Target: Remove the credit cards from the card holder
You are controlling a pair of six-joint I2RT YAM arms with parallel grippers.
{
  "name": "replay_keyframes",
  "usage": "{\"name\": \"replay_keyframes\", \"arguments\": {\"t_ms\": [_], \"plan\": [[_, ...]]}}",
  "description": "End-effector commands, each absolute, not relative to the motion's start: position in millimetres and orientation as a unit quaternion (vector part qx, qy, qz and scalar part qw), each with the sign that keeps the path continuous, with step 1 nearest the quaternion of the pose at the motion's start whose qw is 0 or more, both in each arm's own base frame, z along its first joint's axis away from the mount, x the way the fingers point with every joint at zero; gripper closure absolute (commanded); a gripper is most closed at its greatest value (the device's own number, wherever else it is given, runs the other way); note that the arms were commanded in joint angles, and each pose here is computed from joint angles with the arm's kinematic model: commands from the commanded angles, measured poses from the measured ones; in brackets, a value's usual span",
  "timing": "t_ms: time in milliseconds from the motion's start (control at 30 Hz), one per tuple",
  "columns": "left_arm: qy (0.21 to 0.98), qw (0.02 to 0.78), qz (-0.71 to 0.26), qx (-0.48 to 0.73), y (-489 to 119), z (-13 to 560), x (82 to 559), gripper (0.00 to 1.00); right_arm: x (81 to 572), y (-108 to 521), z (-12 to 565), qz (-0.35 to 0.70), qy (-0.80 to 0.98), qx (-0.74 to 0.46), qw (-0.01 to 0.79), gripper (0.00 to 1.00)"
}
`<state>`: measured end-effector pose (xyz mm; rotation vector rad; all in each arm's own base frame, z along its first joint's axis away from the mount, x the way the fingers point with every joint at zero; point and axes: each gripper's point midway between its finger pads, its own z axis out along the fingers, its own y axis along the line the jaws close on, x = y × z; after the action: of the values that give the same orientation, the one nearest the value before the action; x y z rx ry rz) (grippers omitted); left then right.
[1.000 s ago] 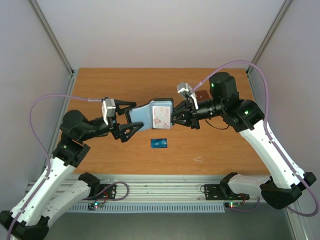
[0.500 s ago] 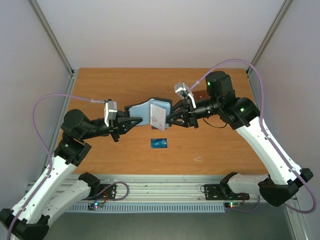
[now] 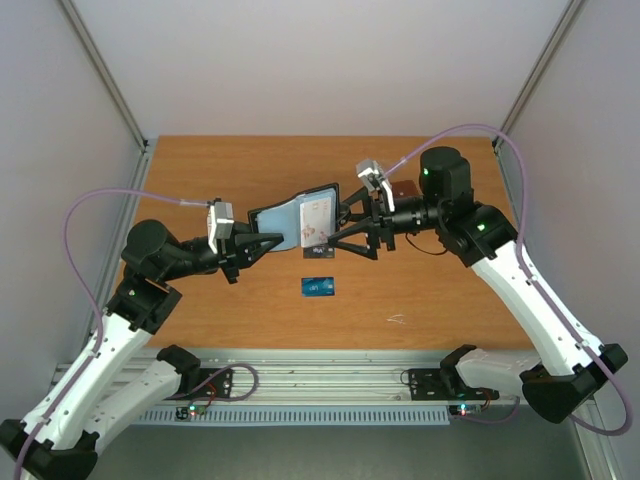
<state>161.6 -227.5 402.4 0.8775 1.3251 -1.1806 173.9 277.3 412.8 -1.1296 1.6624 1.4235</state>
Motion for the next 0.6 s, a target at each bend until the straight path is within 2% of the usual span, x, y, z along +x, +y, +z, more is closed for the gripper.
{"name": "replay_keyframes", "arguments": {"t_ms": [0, 100, 133, 233, 400, 533, 567], "plan": [[0.539, 0.571, -0.495, 0.374, -224.1, 412.9, 158.4, 1.0, 186.7, 286.4, 419.7, 0.572, 0.628, -0.409, 0.334, 0.08], [0.538, 0.571, -0.495, 0.374, -223.7, 412.8, 157.5, 1.0, 191.8, 287.1, 421.6, 0.565, 0.629, -0.406, 0.346, 0.12], [0.538, 0.571, -0.495, 0.374, -223.8, 412.7, 157.5, 1.0, 191.5, 287.3, 422.6, 0.566, 0.626, -0.409, 0.347, 0.17], [0.539, 0.571, -0.495, 0.373, -223.8, 412.6, 158.3, 1.0, 189.5, 289.5, 424.6, 0.576, 0.621, -0.413, 0.335, 0.55], [0.547, 0.569, -0.497, 0.361, -223.1, 409.7, 161.0, 1.0, 184.0, 290.1, 424.2, 0.589, 0.614, -0.42, 0.316, 0.97], [0.581, 0.576, -0.48, 0.316, -217.4, 402.7, 178.8, 0.99, 179.8, 287.8, 423.9, 0.588, 0.614, -0.423, 0.314, 0.99], [0.604, 0.582, -0.464, 0.284, -212.6, 397.1, 191.9, 0.94, 180.2, 287.1, 423.3, 0.584, 0.616, -0.421, 0.318, 0.99]]}}
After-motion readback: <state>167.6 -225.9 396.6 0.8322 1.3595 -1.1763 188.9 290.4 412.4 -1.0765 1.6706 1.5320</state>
